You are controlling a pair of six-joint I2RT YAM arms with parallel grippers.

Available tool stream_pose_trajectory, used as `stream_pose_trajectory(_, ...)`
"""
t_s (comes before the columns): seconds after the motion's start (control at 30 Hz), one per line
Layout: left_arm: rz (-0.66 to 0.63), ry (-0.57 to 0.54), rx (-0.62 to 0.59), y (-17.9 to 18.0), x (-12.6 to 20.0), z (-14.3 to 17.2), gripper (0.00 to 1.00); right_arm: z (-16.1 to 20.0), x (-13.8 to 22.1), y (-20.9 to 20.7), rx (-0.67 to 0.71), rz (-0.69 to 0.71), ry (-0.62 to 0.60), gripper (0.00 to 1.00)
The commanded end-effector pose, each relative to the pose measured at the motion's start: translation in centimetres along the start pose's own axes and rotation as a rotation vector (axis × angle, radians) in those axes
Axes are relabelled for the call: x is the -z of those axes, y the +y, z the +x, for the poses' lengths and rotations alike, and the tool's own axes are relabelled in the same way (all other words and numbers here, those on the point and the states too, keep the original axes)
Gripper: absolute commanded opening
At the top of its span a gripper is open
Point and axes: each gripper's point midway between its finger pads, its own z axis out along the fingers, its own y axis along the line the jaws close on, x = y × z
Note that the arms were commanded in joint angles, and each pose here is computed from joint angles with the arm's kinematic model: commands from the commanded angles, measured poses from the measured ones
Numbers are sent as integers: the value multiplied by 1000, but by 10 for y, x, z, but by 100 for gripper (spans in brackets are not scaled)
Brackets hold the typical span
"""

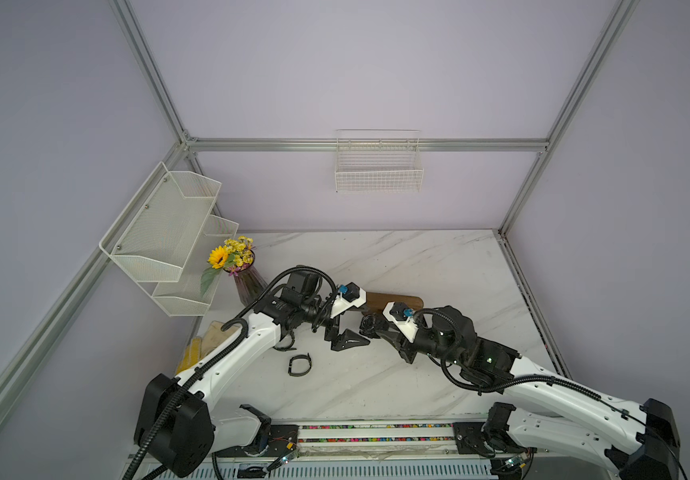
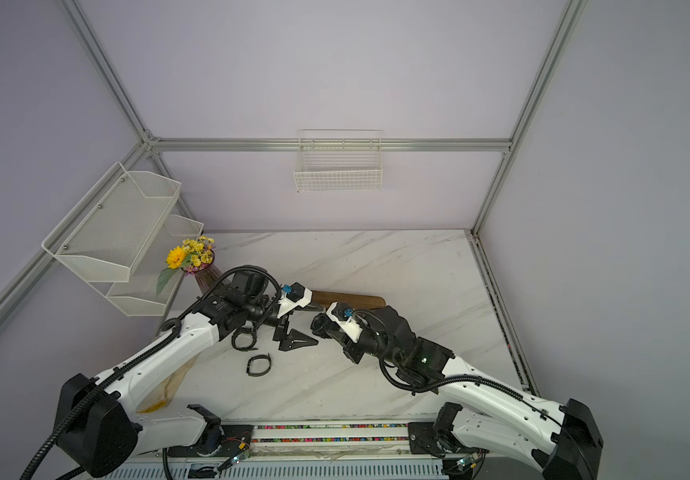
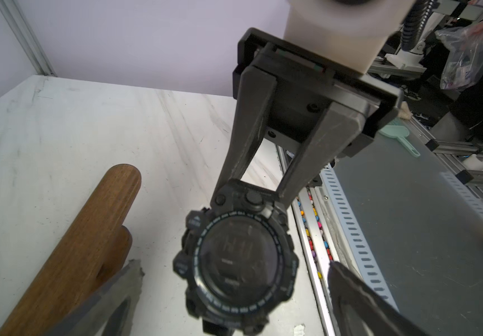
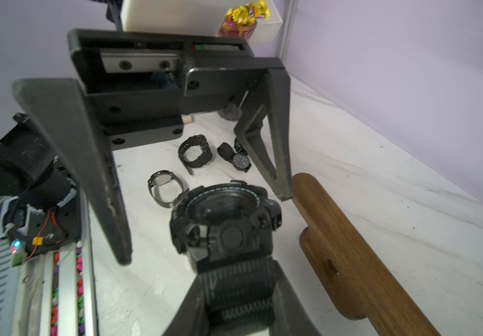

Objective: Place watch on stand
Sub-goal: Pick up the watch at the center of the board.

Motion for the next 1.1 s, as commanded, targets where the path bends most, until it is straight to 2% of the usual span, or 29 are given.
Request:
stream_pose_trajectory(0.0, -187, -136, -8, 28, 10, -38, 100, -15, 2, -26, -17, 176, -107, 10)
stream_pose_trajectory(0.03, -287, -175, 46, 44, 15, -40, 100, -15, 3, -32, -32, 217, -125, 10)
stream_pose_trajectory(0.13, -460, -254, 99, 66, 28, -34, 100, -16, 6, -47, -88, 308, -193, 10)
stream_pose_trajectory(0.3, -519, -276, 156, 71, 32, -20, 100, -19, 6, -52, -121, 348, -266, 10)
stream_pose_trajectory(0.53, -410, -317, 206, 65, 15, -7, 99, -40, 14, -44, -183, 279, -378, 10)
stream_pose_trajectory(0.8, -242, -384, 229, 54, 3, -25, 73, -55, 23, -35, -230, 220, -454, 10)
stream_pose_trajectory(1.07, -70, -468, 237, 35, -6, -44, 63, -53, 14, -31, -241, 216, -474, 10)
